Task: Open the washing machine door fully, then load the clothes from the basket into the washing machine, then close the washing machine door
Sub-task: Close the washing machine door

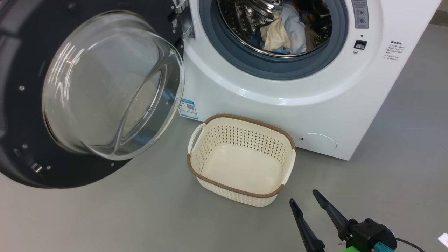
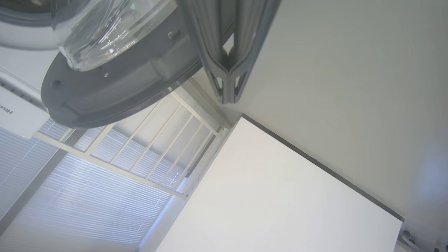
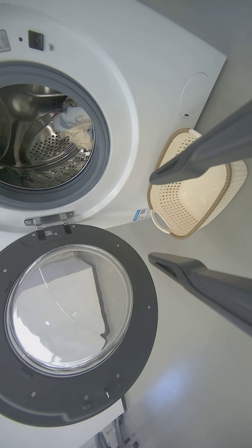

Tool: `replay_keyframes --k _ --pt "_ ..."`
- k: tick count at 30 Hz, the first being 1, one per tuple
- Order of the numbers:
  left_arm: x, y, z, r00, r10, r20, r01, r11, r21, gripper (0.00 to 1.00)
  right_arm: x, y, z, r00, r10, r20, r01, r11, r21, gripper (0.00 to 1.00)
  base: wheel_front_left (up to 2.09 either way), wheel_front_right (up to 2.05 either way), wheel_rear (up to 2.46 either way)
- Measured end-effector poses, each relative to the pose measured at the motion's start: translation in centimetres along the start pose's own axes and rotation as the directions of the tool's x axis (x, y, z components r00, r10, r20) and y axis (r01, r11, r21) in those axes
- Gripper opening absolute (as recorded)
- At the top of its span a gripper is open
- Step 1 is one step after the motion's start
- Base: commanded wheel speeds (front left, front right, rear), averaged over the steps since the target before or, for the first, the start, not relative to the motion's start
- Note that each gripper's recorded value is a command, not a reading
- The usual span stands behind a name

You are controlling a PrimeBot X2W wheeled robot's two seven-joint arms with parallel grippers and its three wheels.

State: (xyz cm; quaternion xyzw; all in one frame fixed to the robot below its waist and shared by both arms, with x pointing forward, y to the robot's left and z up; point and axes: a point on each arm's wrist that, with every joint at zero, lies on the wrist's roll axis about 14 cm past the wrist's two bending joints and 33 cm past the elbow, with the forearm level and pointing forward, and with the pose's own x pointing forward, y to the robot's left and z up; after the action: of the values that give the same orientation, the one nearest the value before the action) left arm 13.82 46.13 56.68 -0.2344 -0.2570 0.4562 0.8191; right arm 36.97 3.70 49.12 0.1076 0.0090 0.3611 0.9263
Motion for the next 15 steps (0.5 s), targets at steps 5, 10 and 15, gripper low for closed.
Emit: replay_keyframes --k 5,10,15 --pt "4.6 -0.4 2.0 1.000 0.017 0.019 -0.013 0.983 -0.186 0.00 -0.3 -0.3 -0.1 1.000 -0.005 -0.004 0.005 1.000 -0.009 1.00 0.00 0.00 0.00" --pt "7.4 -0.6 2.4 1.000 0.029 -0.012 -0.031 0.953 -0.301 0.00 -0.7 -1.1 -0.1 1.000 -0.020 -0.009 0.020 1.000 -0.019 1.00 0.00 0.00 0.00" --pt "10.0 -1.2 1.4 0.996 0.040 -0.081 -0.073 0.887 -0.456 0.00 -1.1 -2.1 -0.5 0.999 -0.041 -0.021 0.040 0.999 -0.022 1.00 0.00 0.00 0.00"
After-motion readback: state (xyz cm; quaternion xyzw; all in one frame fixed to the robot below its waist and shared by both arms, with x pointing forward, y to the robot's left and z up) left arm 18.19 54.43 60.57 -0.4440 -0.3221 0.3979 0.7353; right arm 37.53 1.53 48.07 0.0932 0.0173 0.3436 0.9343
